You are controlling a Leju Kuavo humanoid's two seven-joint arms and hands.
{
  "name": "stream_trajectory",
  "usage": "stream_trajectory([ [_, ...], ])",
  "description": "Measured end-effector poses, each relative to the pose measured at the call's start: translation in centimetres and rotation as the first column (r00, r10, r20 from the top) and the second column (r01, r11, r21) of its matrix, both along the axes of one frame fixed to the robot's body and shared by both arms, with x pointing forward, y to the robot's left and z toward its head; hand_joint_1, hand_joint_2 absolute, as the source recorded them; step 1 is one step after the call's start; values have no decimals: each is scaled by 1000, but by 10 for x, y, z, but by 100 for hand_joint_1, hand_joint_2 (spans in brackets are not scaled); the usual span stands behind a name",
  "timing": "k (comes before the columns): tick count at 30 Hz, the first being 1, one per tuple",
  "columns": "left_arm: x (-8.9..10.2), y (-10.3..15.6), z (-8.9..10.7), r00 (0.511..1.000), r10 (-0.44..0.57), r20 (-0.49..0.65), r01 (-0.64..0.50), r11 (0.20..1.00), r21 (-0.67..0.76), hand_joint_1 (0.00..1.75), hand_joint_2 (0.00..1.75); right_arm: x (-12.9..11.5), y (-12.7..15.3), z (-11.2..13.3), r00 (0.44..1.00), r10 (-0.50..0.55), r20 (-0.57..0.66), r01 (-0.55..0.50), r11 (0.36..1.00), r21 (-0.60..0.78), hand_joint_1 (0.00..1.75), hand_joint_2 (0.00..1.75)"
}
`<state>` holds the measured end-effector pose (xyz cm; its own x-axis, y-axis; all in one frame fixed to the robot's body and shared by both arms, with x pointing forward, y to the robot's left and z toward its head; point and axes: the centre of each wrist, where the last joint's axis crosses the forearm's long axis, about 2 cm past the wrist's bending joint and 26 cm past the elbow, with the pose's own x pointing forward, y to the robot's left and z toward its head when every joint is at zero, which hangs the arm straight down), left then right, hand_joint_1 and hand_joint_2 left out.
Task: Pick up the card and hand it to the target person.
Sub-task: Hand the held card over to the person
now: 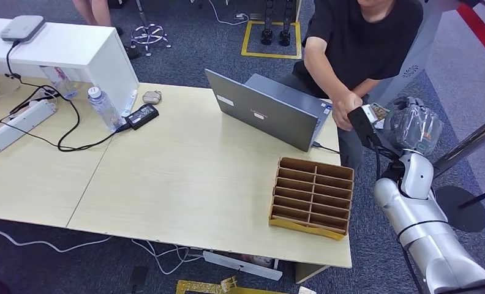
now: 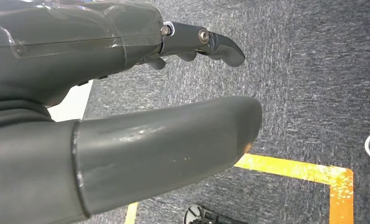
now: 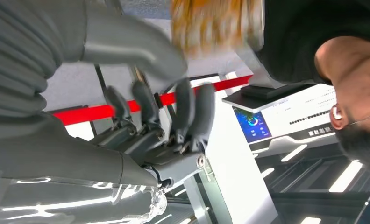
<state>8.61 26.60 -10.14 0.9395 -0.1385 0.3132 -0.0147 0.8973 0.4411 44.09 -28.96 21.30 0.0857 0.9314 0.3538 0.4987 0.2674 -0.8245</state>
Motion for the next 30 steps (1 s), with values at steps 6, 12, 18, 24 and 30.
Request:
stream_trajectory([
  [6, 0, -2, 0, 1000, -10, -11, 10, 1000, 1, 0, 0, -3, -2, -1, 999, 25, 35, -24, 999, -31, 0, 175],
  [12, 0, -3, 0, 1000, -14, -15, 14, 1000, -1, 0, 0, -9, -5, 1, 997, 29, 78, -28, 1000, -5, 0, 175],
  [18, 0, -4, 0, 1000, -19, -15, 19, 1000, -1, 0, 0, -11, -8, 6, 994, 13, 106, -16, 999, 30, 0, 175],
  [24, 0, -5, 0, 1000, -13, -25, 13, 1000, -4, 0, 0, -18, -13, 6, 989, 21, 145, -28, 999, 44, 0, 175],
  [30, -1, -7, 0, 999, 8, -40, -9, 1000, -9, 0, 0, -49, -34, -11, 983, -29, 182, 2, 989, 147, 0, 175],
])
